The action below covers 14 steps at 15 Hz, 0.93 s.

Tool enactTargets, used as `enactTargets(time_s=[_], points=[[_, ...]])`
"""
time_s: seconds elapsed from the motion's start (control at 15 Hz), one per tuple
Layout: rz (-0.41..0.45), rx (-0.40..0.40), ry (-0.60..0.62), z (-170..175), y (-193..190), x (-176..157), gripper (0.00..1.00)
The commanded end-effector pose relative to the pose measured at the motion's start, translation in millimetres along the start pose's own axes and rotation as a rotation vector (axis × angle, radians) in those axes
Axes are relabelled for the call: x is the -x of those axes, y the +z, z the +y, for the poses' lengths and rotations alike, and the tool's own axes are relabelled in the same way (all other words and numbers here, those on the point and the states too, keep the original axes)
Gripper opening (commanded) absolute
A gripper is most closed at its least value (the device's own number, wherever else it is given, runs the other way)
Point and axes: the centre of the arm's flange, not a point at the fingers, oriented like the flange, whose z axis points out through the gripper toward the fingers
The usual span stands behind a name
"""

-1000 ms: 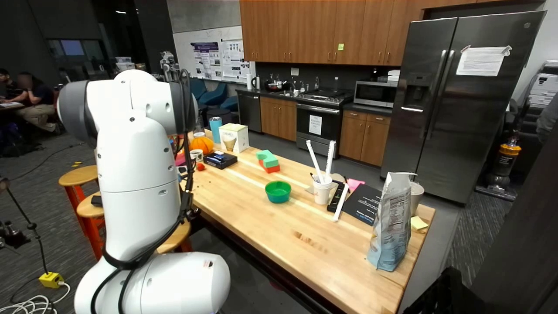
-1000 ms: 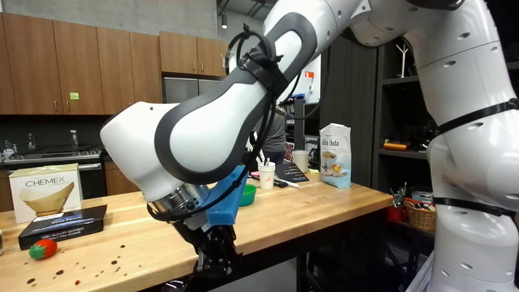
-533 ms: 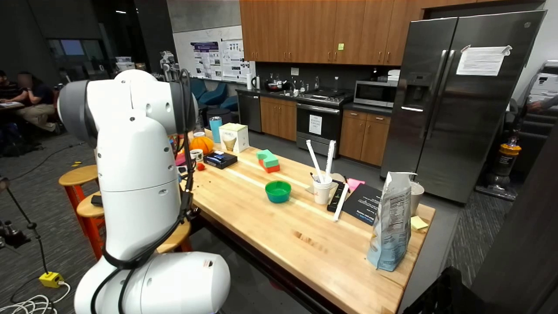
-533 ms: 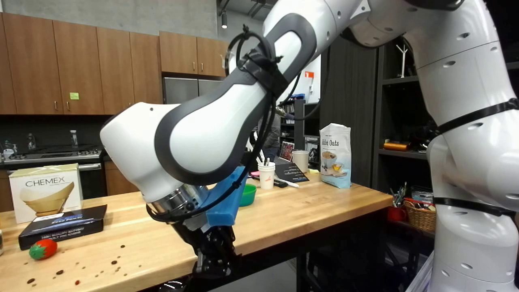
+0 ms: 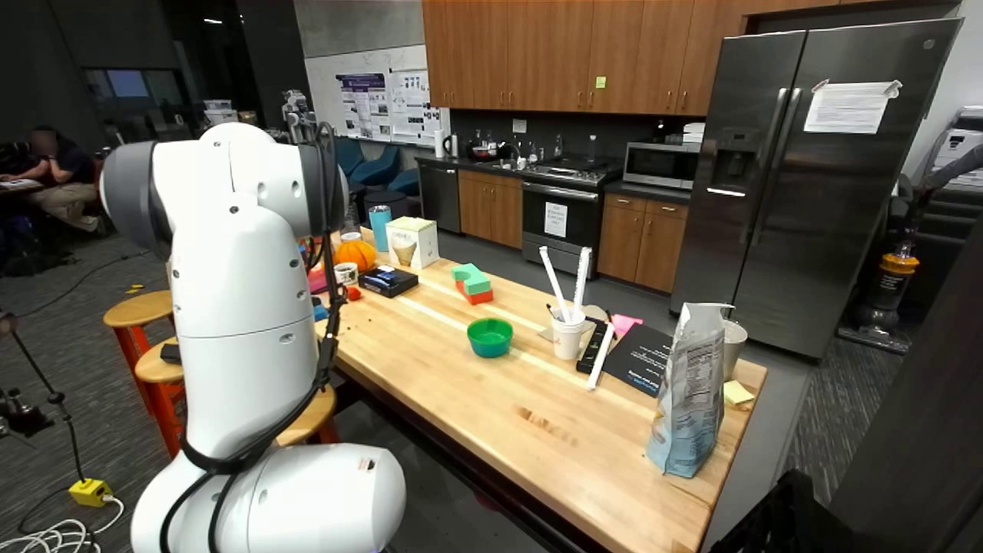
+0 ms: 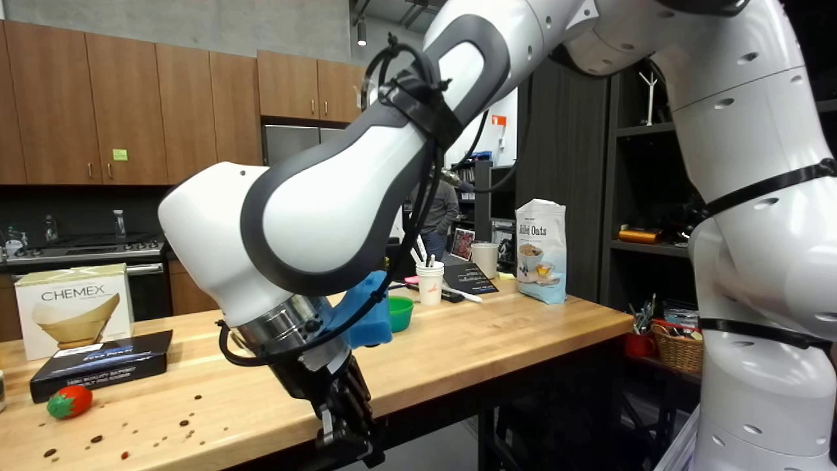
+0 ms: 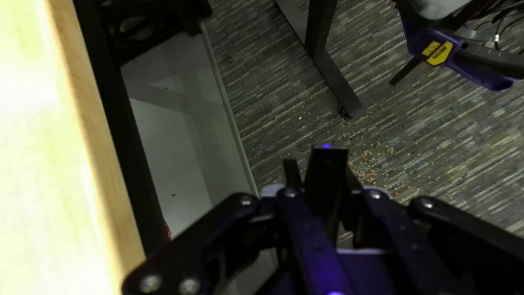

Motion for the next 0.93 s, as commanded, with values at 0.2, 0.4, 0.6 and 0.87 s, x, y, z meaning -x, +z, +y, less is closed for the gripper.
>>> enactTargets(time_s=[0.2,0.4,0.6,0.87], points=[[-0.005,0.025,-0.053,5.2,-1.5,6.6,0.06],[0.013,0.084,-0.021,9.3,-0.1,4.3,0.06],[0.027,0.13,0.007,14.0,0.4,2.9,0.06],[0.08,0.175,0.027,17.1,-0.6,-0.5,0.06]])
